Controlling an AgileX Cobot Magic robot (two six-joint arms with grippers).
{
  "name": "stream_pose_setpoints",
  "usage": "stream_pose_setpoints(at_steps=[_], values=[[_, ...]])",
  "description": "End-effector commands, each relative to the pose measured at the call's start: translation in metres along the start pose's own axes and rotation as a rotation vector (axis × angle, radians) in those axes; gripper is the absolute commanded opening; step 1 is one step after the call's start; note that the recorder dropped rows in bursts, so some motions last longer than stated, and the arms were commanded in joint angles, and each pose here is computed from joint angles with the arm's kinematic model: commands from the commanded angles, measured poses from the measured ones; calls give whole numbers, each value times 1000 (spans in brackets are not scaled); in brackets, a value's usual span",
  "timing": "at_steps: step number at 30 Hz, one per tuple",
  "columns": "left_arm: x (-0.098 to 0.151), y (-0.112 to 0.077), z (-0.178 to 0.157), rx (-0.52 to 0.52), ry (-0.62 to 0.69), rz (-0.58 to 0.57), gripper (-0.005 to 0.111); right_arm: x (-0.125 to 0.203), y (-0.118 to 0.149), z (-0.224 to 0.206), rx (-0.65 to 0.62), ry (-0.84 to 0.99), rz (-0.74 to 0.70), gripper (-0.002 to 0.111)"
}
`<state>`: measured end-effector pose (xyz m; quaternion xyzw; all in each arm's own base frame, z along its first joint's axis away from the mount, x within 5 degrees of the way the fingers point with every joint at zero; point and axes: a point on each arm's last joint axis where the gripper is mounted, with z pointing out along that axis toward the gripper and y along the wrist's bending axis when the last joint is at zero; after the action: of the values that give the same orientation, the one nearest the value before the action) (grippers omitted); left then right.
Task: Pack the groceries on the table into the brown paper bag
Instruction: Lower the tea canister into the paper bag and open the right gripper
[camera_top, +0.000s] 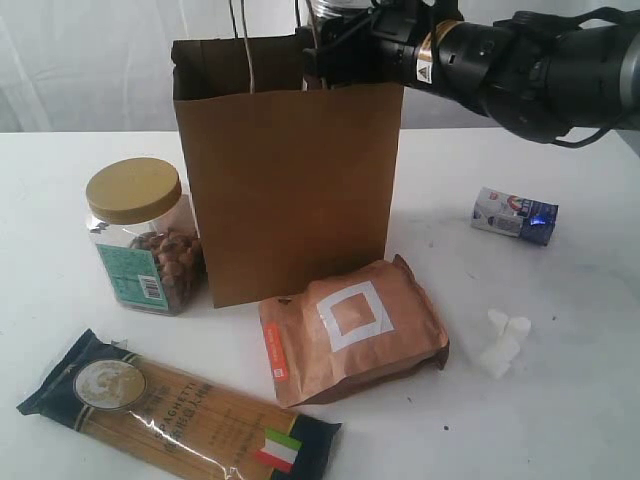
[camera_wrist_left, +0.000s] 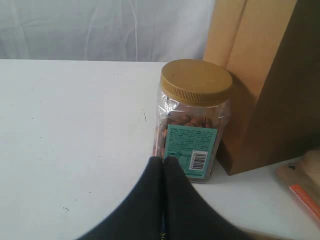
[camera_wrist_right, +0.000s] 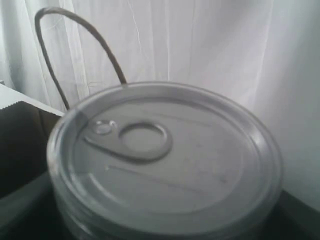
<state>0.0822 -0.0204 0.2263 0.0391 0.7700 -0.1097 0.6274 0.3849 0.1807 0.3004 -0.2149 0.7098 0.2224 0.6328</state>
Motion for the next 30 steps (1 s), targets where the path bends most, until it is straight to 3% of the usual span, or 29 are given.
stream_pose_setpoints(at_steps=[1, 8, 13, 20, 25, 30], values=[[1, -1, -1, 15, -2, -11, 0, -11, 2, -3, -14, -39, -24, 57], [1, -1, -1, 15, -2, -11, 0, -11, 2, -3, -13, -40, -44, 58], [1, -1, -1, 15, -2, -11, 0, -10, 2, -3, -9, -34, -44, 69], [1, -1, -1, 15, -2, -11, 0, -13, 4, -3, -28, -66, -104, 69], [1, -1, -1, 15, -2, -11, 0, -23, 8, -4, -70, -175, -48, 69], [1, -1, -1, 15, -2, -11, 0, -21, 3, -4, -24, -149, 3, 69]])
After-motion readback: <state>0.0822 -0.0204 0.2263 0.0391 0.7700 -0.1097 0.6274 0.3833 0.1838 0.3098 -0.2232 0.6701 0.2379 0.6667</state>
